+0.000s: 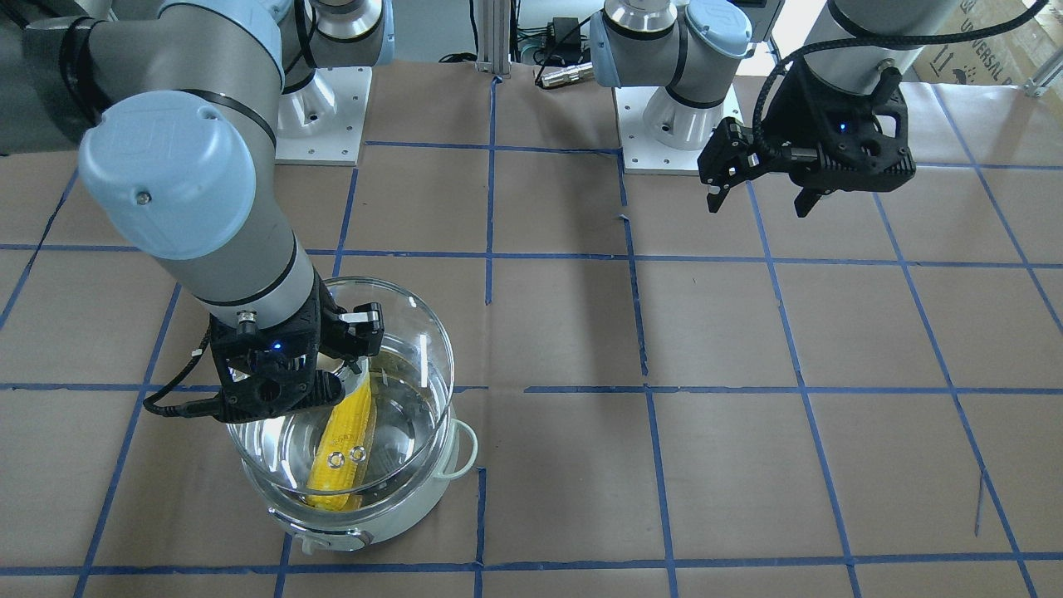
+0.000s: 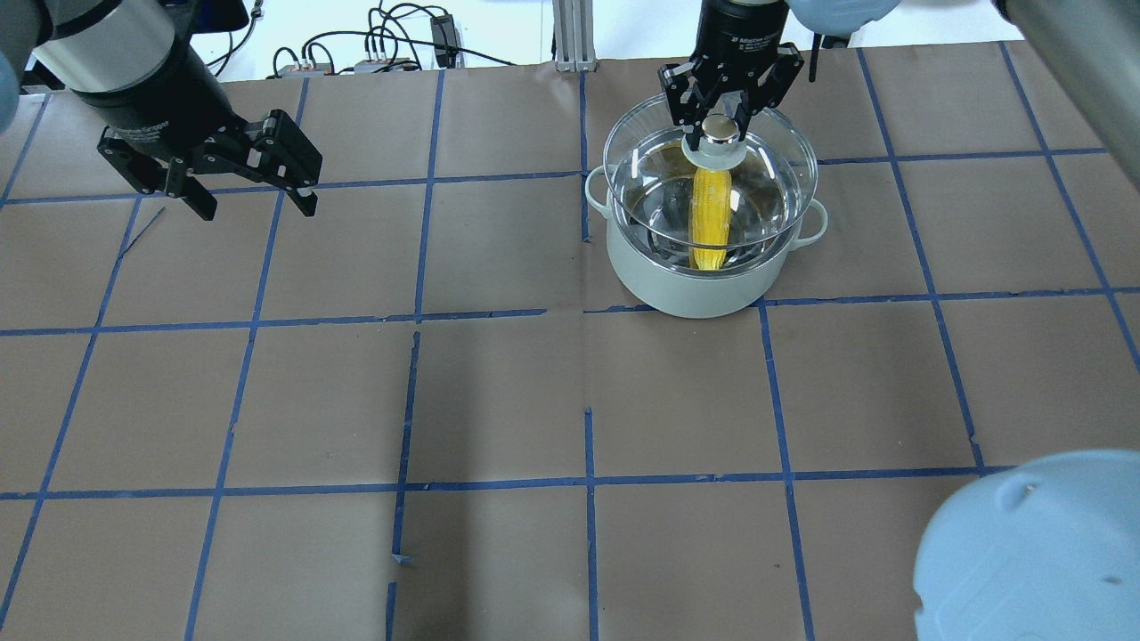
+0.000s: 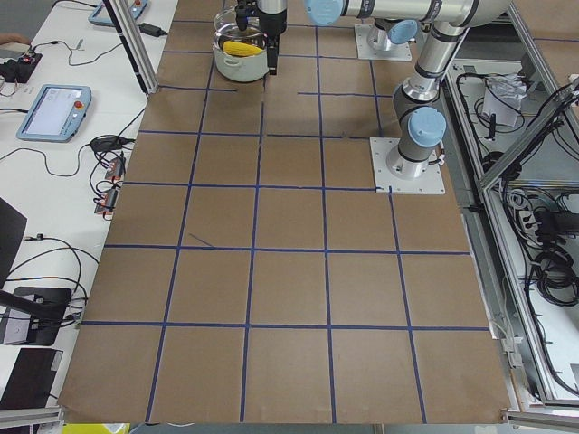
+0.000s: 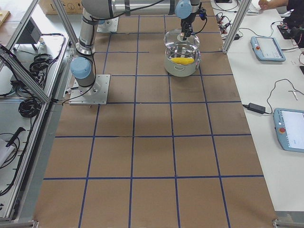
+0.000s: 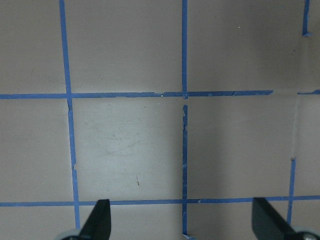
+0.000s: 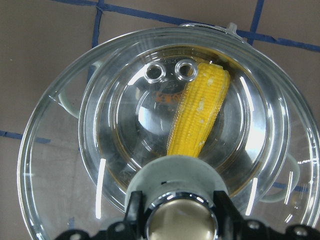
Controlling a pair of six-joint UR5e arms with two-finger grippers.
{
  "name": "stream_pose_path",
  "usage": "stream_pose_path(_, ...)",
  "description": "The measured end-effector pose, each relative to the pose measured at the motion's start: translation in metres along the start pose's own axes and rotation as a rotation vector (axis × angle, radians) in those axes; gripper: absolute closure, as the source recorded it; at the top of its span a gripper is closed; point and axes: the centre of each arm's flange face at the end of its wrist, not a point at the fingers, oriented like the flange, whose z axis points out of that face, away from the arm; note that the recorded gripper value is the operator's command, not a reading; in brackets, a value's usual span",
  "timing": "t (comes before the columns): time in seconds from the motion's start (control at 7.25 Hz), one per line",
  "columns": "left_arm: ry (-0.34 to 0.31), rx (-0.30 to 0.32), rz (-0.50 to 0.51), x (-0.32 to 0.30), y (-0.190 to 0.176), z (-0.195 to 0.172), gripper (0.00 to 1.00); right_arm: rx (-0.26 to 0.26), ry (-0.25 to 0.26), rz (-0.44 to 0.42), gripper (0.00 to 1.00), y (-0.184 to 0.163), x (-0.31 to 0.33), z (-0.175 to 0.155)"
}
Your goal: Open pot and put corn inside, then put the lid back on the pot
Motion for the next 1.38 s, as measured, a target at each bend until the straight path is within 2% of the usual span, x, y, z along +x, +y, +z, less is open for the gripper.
stream_pose_path(0.28, -0.004, -0.011, 0.014, 0.008, -0.006, 0.006, 0.00, 0.005, 0.000, 0.001, 0.84, -0.003, 0.001, 0.003)
stream_pose_path(0.69, -0.045, -0.015, -0.027, 0.010, -0.006, -0.011, 0.00, 0.011, 0.003, 0.001, 0.84, -0.016, 0.006, 0.020)
stream_pose_path(1.1, -0.049, -0.035, -0.012, 0.024, -0.009, -0.023, 0.00, -0.005, 0.006, 0.002, 0.84, -0.022, 0.011, 0.033)
stream_pose_path(1.38, -0.047, -0.039, -0.001, 0.031, -0.009, -0.022, 0.00, -0.035, 0.020, 0.003, 0.84, -0.027, 0.016, 0.049)
